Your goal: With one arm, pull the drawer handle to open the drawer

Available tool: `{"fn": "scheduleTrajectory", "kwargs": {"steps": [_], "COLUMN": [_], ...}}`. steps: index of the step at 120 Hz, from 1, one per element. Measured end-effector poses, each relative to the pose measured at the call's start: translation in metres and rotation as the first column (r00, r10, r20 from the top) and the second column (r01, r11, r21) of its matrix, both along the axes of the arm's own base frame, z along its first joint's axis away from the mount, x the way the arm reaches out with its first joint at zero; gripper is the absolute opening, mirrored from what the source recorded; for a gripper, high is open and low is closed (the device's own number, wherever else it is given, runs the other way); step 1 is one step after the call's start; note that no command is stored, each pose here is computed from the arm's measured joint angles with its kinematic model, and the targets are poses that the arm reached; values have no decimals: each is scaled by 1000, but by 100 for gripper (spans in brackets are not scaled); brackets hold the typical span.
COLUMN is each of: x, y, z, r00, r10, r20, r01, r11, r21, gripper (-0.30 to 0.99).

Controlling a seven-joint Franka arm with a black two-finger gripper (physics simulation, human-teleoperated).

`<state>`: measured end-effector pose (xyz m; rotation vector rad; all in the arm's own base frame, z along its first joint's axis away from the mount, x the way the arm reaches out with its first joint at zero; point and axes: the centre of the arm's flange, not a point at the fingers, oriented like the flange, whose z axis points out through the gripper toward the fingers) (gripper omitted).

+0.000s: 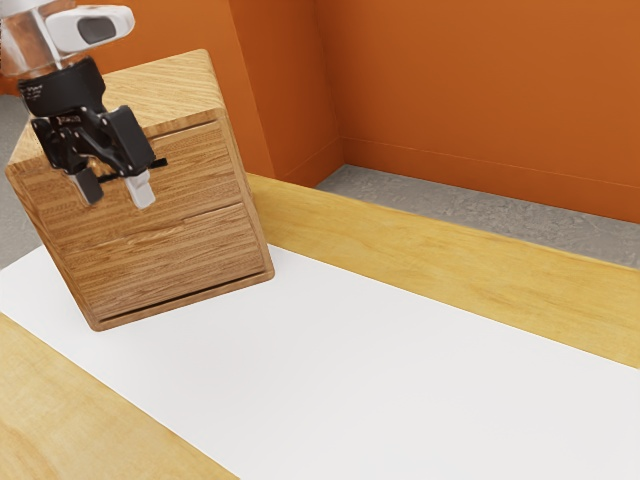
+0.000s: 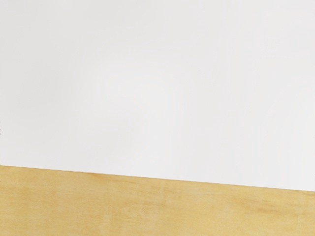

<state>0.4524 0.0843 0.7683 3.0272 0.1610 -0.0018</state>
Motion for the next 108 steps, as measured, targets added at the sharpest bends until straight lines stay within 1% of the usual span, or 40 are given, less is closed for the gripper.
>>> {"fn": "scheduleTrajectory", "kwargs": {"steps": [16,18,21,23,26,29,40,54,64,68,73,79,87,90,98,108], "x": [6,2,-10,-17,-25,-27,-22,-17,-20,-24,-33,-59,-109,-121,-130,-124], "y": [13,12,4,-4,-15,-22,-29,-27,-28,-35,-43,-35,-20,-17,-19,-18], "z": [9,17,44,58,73,79,76,68,64,59,50,35,16,11,0,-15], "r00": [995,993,984,978,970,966,968,975,978,979,979,982,978,976,969,962], "r10": [23,20,5,-13,-37,-51,-65,-60,-71,-90,-117,-108,-80,-74,-86,-109], "r20": [92,115,178,210,241,253,243,213,198,183,166,158,190,206,231,252], "r01": [-22,-18,-4,11,33,46,58,44,53,71,97,87,52,40,30,26], "r11": [1000,1000,1000,1000,999,999,998,996,994,991,988,987,988,986,971,951], "r21": [-12,-14,-2,8,19,26,37,80,98,110,123,133,148,164,238,310], "gripper": [69,69,69,69,69,69,69,69,69,69,69,69,69,69,69,69]}}
